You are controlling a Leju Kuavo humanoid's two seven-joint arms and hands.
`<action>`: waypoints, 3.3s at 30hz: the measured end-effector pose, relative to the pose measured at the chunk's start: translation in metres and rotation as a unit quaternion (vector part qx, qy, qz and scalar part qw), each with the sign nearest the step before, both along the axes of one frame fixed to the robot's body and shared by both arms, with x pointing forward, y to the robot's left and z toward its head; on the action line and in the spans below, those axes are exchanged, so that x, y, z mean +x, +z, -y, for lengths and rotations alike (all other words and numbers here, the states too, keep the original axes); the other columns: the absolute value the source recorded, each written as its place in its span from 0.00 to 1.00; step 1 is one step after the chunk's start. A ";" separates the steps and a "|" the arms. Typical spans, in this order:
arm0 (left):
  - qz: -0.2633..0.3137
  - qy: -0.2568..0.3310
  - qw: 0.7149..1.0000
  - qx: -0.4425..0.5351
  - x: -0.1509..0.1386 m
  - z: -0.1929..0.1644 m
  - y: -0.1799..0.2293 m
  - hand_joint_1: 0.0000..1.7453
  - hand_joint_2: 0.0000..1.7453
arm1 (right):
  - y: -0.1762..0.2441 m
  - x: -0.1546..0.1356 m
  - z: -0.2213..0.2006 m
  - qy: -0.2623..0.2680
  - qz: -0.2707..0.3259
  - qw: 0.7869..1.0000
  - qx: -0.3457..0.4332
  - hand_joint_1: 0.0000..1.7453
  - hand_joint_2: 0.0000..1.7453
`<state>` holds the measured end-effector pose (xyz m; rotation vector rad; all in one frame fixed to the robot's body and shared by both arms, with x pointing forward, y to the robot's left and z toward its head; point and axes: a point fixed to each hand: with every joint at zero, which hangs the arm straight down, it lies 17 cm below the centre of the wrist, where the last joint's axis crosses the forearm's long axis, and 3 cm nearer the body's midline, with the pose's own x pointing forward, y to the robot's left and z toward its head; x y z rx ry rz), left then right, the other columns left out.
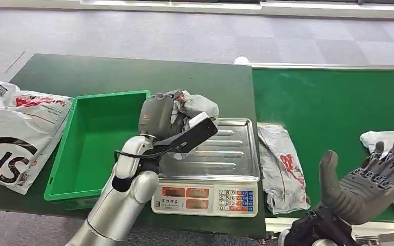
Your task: Moved the parcel from conveyor to table for the left to box.
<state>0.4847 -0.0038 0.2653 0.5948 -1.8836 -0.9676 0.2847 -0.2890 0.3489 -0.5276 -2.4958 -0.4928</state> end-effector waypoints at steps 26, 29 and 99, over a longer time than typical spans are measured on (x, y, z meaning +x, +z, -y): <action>0.001 0.000 1.000 0.000 0.000 0.000 0.000 0.00 0.00 | 0.000 0.000 0.000 0.000 0.000 1.000 0.000 0.00 1.00; 0.001 0.000 1.000 0.000 0.000 0.000 0.000 0.00 0.00 | 0.000 0.000 0.000 0.000 0.000 1.000 0.000 0.00 1.00; 0.015 -0.013 0.965 -0.263 -0.036 -0.328 -0.008 0.00 1.00 | -0.084 -0.023 0.120 0.095 -0.158 0.979 0.083 0.00 0.00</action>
